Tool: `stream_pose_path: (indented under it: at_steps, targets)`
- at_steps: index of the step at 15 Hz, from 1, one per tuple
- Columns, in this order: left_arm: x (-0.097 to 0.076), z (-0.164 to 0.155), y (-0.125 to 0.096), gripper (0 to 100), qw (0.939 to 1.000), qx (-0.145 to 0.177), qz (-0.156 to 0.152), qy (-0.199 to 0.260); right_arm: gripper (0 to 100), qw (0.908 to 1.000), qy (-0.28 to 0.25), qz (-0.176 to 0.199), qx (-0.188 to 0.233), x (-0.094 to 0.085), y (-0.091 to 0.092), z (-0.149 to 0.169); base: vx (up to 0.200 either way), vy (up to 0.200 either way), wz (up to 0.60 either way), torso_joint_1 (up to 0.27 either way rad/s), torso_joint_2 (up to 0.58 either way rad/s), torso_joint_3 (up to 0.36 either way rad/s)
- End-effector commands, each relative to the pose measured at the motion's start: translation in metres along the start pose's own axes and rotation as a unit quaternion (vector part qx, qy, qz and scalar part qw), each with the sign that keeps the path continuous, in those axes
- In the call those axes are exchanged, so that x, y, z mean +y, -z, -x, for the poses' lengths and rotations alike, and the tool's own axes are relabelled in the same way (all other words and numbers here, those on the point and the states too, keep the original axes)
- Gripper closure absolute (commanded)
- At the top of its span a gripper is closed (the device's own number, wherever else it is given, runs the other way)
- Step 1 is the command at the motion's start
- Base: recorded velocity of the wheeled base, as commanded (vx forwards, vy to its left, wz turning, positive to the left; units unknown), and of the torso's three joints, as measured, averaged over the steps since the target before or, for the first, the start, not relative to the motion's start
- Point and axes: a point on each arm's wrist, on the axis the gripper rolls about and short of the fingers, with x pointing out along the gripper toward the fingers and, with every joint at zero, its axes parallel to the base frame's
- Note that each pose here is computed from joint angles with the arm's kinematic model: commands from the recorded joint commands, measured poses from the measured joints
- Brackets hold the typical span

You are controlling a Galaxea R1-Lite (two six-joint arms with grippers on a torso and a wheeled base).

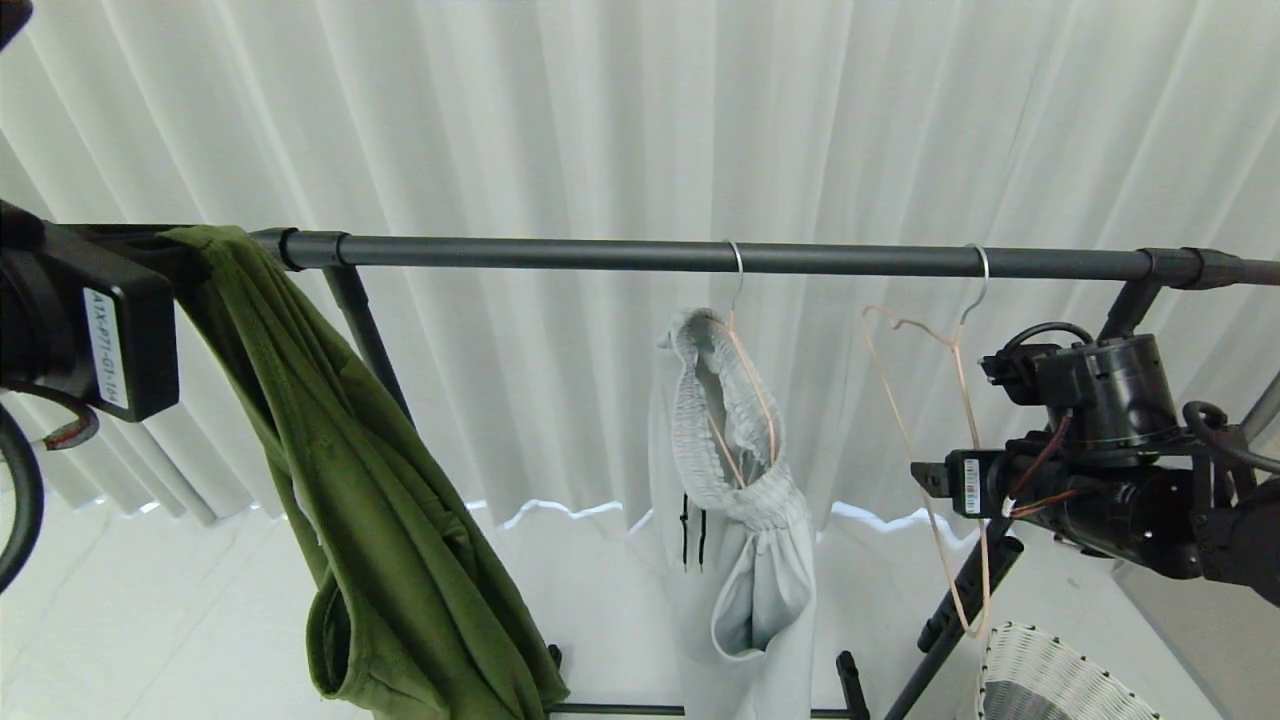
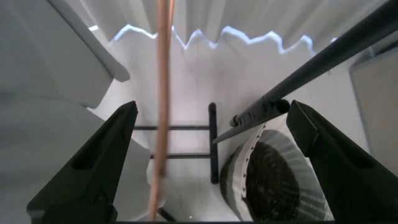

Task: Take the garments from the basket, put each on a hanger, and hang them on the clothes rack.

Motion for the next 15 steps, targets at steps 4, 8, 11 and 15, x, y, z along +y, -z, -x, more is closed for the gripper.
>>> stream_pose_path:
  at_steps: [4,8,11,15]
  targets:
    - [-0.002,-0.002,0.001,100,1.0,0.005,-0.002,0.001,0,0.9999,-0.008,-0.005,0.014,0.003,0.004,-0.007,0.0,0.0,0.0,0.0,0.0,0.0]
    - [-0.002,-0.003,0.001,100,1.0,0.005,-0.003,0.002,100,0.9998,-0.011,-0.011,0.014,0.002,0.001,-0.012,0.0,0.0,0.0,0.0,0.0,0.0]
    - [-0.002,-0.003,0.001,100,1.0,0.005,-0.002,0.001,100,0.9997,-0.015,-0.017,0.008,0.002,-0.005,-0.012,0.0,0.0,0.0,0.0,0.0,0.0]
    - [-0.002,-0.003,0.001,100,1.0,0.005,-0.003,0.002,100,0.9997,-0.015,-0.02,0.002,0.0,-0.007,-0.009,0.0,0.0,0.0,0.0,0.0,0.0]
